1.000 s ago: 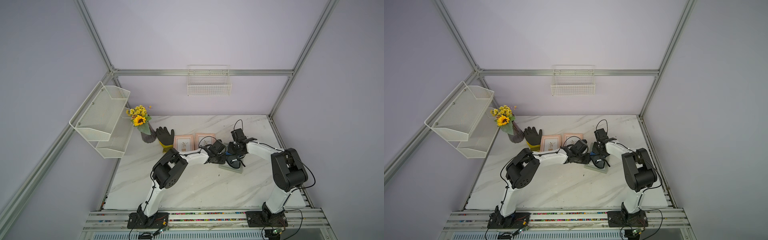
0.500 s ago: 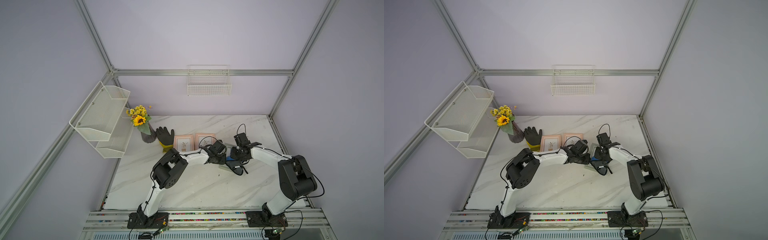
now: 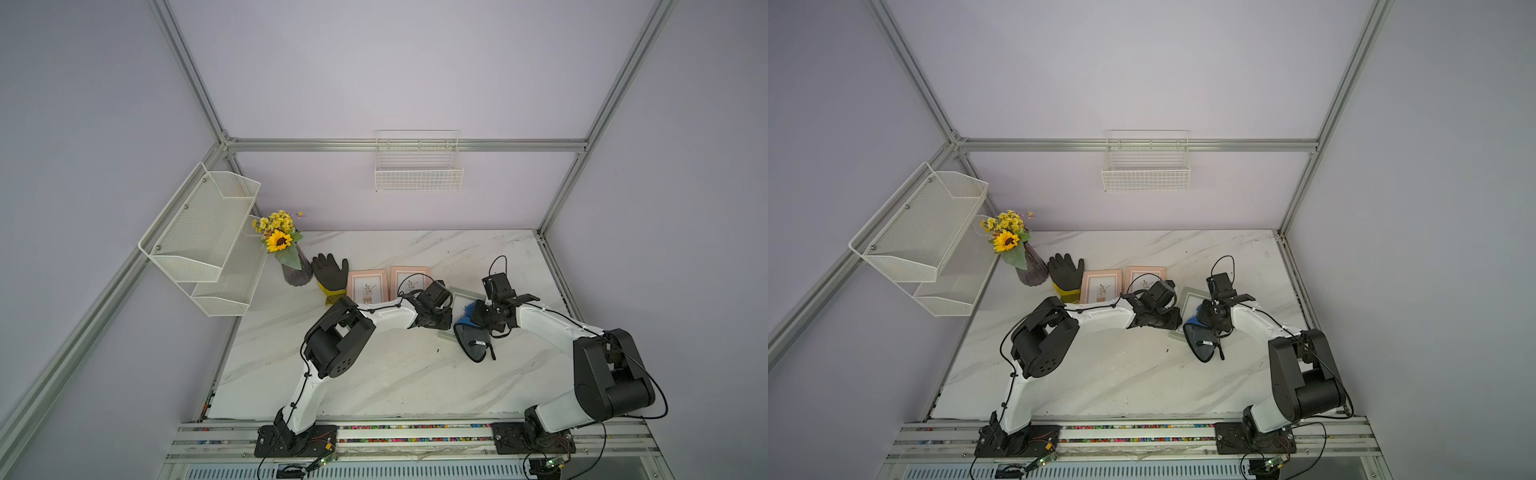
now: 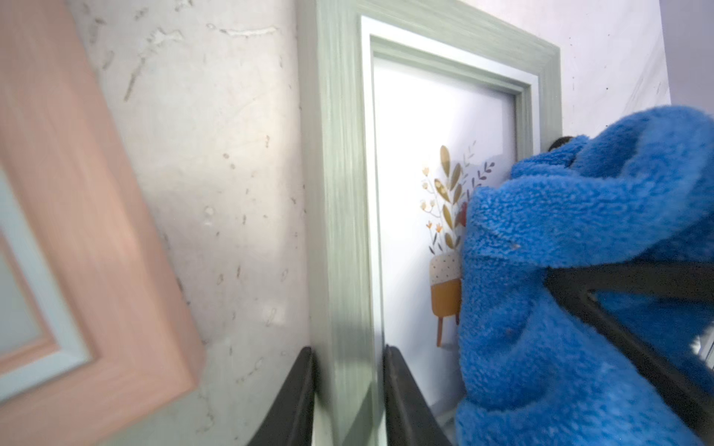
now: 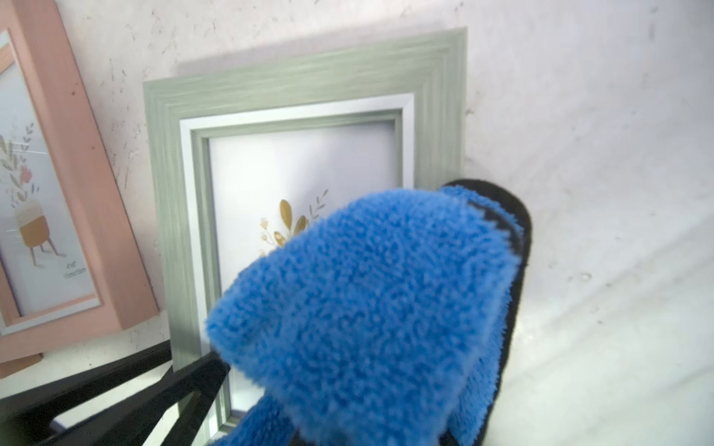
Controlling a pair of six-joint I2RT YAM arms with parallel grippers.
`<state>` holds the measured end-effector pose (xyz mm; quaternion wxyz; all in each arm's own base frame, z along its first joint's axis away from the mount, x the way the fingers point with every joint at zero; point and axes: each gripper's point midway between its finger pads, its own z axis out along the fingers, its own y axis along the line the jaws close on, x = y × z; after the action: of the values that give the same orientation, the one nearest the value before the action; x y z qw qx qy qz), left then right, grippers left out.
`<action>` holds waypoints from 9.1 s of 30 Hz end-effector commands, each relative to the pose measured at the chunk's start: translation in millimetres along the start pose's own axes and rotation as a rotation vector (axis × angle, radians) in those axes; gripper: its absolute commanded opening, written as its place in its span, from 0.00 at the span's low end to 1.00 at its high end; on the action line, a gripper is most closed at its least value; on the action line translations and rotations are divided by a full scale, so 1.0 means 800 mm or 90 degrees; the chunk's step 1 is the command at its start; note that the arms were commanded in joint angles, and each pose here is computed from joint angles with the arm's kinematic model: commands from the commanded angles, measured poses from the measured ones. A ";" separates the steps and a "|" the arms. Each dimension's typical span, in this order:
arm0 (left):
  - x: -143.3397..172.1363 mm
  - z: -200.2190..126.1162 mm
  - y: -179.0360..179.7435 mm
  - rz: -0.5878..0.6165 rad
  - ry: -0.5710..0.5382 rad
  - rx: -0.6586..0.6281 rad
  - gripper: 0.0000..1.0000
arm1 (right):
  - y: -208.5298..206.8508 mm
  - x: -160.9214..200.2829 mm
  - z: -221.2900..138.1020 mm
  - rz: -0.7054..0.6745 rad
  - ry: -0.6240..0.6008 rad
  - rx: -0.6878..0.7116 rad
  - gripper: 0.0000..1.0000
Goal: Wipe the picture frame with a cloth
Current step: Wipe the dirt from the picture frame, then adjust the cleaning item, then wipe the dirt from the picture frame.
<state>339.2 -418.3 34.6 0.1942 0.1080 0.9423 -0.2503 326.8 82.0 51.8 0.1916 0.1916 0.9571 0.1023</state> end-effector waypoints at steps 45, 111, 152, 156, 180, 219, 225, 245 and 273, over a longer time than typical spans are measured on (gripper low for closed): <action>0.042 0.002 0.070 -0.086 0.049 -0.103 0.28 | -0.067 0.104 -0.031 0.049 0.010 0.188 0.04; 0.040 0.007 0.060 -0.079 0.058 -0.085 0.28 | 0.015 -0.083 0.034 0.047 -0.085 0.090 0.03; -0.012 -0.050 0.005 -0.046 0.018 -0.032 0.34 | 0.067 -0.075 -0.073 -0.004 -0.168 -0.106 0.03; -0.036 -0.077 -0.018 -0.037 -0.008 -0.003 0.40 | 0.066 -0.080 -0.099 -0.013 -0.196 -0.134 0.04; -0.059 -0.266 -0.078 0.112 -0.318 0.363 0.78 | 0.163 -0.020 -0.205 -0.154 -0.230 -0.553 0.04; -0.071 -0.238 -0.004 0.016 -0.274 0.168 0.03 | 0.130 -0.032 -0.193 -0.141 -0.304 -0.360 0.67; -0.054 -0.220 0.035 0.015 -0.192 0.036 0.03 | 0.077 -0.052 -0.156 -0.073 -0.291 -0.262 0.69; -0.016 -0.079 0.011 0.044 0.029 -0.070 0.01 | -0.012 -0.016 0.017 0.014 -0.103 0.008 0.61; -0.009 -0.011 -0.024 0.073 0.158 -0.028 0.04 | -0.016 -0.008 0.035 0.012 -0.078 0.022 0.27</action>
<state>374.4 -418.7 65.0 0.1424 0.1455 0.9597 -0.1936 341.6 69.5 27.2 0.2532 0.2015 0.9434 0.0724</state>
